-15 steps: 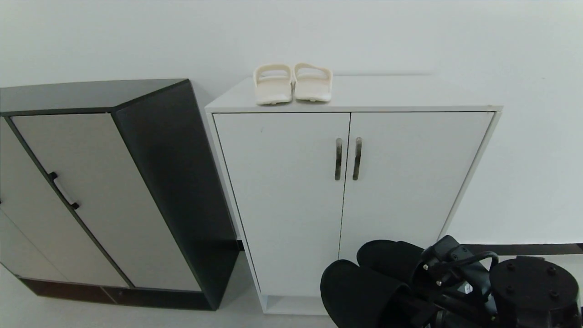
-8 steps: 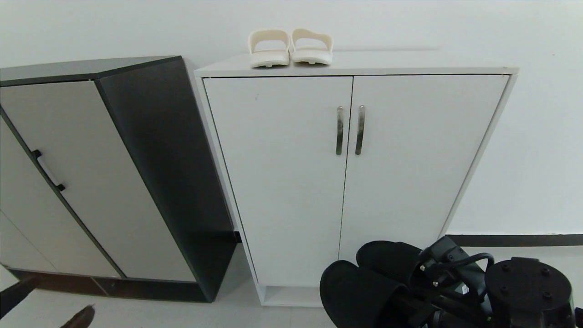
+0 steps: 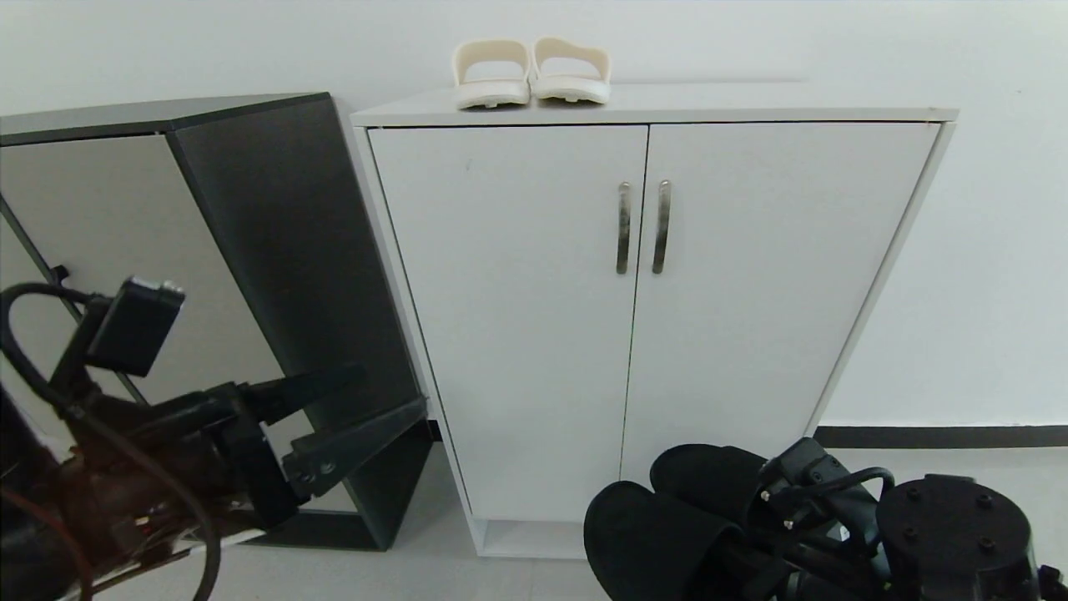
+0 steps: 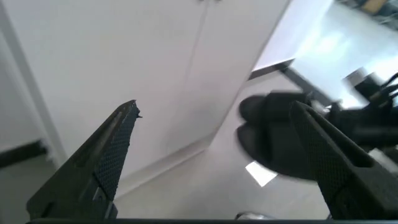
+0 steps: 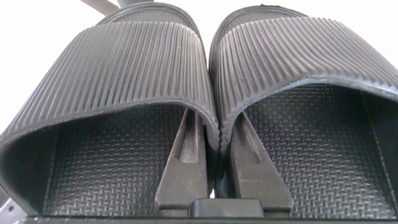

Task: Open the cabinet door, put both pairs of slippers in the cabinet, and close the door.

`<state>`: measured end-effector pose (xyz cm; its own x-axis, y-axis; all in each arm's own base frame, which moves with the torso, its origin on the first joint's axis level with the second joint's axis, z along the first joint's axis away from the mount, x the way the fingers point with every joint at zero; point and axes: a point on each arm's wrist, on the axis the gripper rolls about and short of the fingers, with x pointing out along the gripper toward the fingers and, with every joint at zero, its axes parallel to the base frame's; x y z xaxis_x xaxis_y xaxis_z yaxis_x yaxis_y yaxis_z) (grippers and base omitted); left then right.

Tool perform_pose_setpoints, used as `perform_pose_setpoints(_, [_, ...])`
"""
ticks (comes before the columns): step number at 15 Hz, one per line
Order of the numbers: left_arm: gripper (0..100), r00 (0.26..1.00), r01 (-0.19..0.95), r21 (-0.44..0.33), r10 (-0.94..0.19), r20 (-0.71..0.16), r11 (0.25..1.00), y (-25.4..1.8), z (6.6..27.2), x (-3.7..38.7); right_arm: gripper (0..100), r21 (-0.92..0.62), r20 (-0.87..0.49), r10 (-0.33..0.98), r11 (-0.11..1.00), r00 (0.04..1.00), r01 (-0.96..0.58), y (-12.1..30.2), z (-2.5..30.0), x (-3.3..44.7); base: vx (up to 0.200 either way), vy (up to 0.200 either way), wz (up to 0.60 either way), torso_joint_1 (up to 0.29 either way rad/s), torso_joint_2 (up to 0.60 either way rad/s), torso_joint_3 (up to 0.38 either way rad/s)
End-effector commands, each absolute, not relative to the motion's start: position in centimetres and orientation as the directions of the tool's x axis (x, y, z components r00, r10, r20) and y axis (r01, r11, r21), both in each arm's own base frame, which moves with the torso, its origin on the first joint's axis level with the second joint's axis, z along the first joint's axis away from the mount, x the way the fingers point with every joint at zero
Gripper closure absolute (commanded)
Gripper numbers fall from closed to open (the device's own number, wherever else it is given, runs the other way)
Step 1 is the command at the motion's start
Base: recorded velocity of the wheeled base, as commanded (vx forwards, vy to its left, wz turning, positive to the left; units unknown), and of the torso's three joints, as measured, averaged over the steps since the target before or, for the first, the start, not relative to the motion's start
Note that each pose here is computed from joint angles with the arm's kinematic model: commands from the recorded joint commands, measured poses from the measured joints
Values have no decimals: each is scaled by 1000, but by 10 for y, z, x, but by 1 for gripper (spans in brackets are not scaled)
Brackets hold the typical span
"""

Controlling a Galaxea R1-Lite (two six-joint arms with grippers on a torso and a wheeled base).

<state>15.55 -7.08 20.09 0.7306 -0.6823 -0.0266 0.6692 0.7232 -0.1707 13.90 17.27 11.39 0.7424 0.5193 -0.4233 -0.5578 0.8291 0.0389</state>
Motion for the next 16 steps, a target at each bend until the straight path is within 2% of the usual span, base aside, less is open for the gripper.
perform_pose_setpoints(1, [0,667,724,-211,-745,-27,656,-106,213,190,100,37,-418,523,827,743,-561,174,114,140,0,0,0,0,0,0])
perform_pose_setpoints(2, [0,655,737,-207,-755,-16,644,-117,220,204,100,29,-415,524,824,744,-565,174,114,140,0,0,0,0,0,0])
perform_pose_setpoints(7, [0,559,808,-210,-829,-24,551,-183,219,243,100,40,-408,564,797,718,-603,176,114,140,0,0,0,0,0,0])
perform_pose_setpoints(10, [0,527,831,-203,-850,-10,518,-219,228,271,100,44,-407,571,792,713,-609,177,113,141,0,0,0,0,0,0])
perform_pose_setpoints(13, [0,464,861,-220,-885,-29,459,-237,243,293,100,44,-407,571,792,713,-609,177,113,141,0,0,0,0,0,0])
perform_pose_setpoints(16, [0,371,895,-252,-928,-36,367,-238,257,312,100,45,-409,571,792,712,-609,177,112,142,0,0,0,0,0,0])
